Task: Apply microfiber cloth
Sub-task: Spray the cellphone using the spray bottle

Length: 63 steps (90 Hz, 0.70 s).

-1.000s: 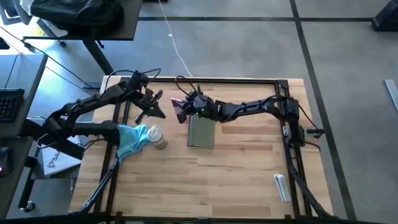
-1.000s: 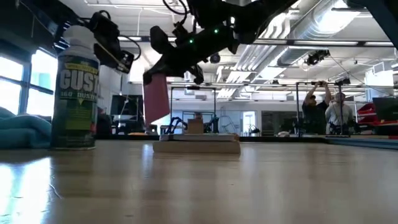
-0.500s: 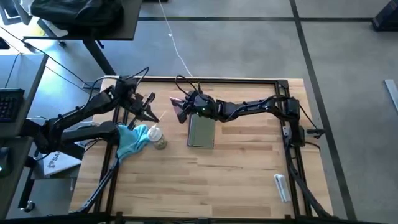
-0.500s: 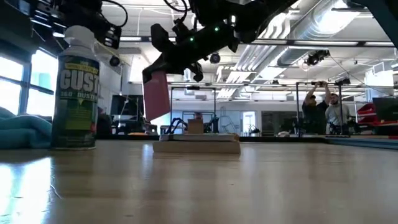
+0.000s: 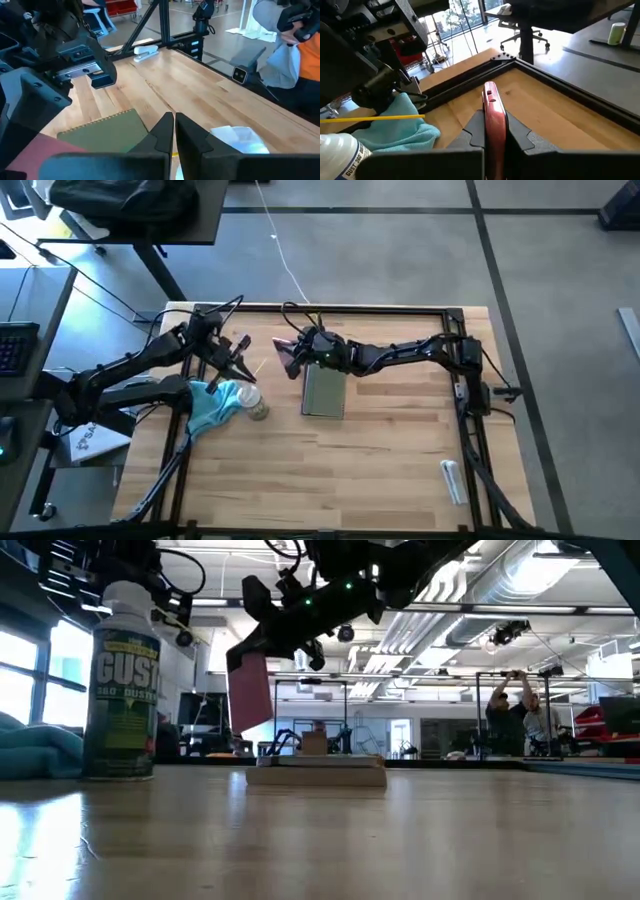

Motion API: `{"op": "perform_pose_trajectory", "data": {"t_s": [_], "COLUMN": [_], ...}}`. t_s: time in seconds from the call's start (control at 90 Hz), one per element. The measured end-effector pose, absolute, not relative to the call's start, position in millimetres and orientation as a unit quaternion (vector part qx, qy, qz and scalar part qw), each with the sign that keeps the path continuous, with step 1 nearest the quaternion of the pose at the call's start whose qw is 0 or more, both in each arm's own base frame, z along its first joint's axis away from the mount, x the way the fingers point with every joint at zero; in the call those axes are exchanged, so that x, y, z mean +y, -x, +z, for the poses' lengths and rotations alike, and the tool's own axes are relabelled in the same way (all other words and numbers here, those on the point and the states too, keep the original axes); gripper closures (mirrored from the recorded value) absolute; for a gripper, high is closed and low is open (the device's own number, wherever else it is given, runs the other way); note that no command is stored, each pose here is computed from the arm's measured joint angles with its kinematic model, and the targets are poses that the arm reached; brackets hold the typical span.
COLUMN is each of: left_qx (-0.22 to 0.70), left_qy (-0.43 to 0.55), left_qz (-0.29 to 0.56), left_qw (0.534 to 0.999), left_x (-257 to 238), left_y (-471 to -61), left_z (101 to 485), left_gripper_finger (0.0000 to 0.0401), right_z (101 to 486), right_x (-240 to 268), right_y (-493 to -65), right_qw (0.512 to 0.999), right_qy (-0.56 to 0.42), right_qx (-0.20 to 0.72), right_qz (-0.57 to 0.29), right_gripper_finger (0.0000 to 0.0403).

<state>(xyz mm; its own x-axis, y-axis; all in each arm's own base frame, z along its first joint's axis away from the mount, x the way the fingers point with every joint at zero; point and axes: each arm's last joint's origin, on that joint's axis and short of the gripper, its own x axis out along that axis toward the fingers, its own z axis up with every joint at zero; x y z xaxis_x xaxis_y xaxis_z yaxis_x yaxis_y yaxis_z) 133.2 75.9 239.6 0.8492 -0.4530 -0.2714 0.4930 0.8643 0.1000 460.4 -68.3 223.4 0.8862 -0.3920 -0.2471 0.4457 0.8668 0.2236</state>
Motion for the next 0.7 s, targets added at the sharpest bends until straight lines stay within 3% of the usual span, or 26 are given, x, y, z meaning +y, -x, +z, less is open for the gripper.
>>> {"op": "perform_pose_trajectory", "data": {"t_s": [0.7], "left_qx": [0.137], "left_qy": [-0.067], "left_qz": [-0.257], "left_qw": [0.954], "left_x": [80.6], "left_y": [-139.0], "left_z": [231.0], "left_gripper_finger": [0.0401], "right_z": [233.6], "right_x": [-67.4], "right_y": [-463.0], "right_qw": [0.971], "right_qy": [-0.124], "right_qx": [0.049], "right_qz": [-0.198], "right_gripper_finger": [0.0402]}}
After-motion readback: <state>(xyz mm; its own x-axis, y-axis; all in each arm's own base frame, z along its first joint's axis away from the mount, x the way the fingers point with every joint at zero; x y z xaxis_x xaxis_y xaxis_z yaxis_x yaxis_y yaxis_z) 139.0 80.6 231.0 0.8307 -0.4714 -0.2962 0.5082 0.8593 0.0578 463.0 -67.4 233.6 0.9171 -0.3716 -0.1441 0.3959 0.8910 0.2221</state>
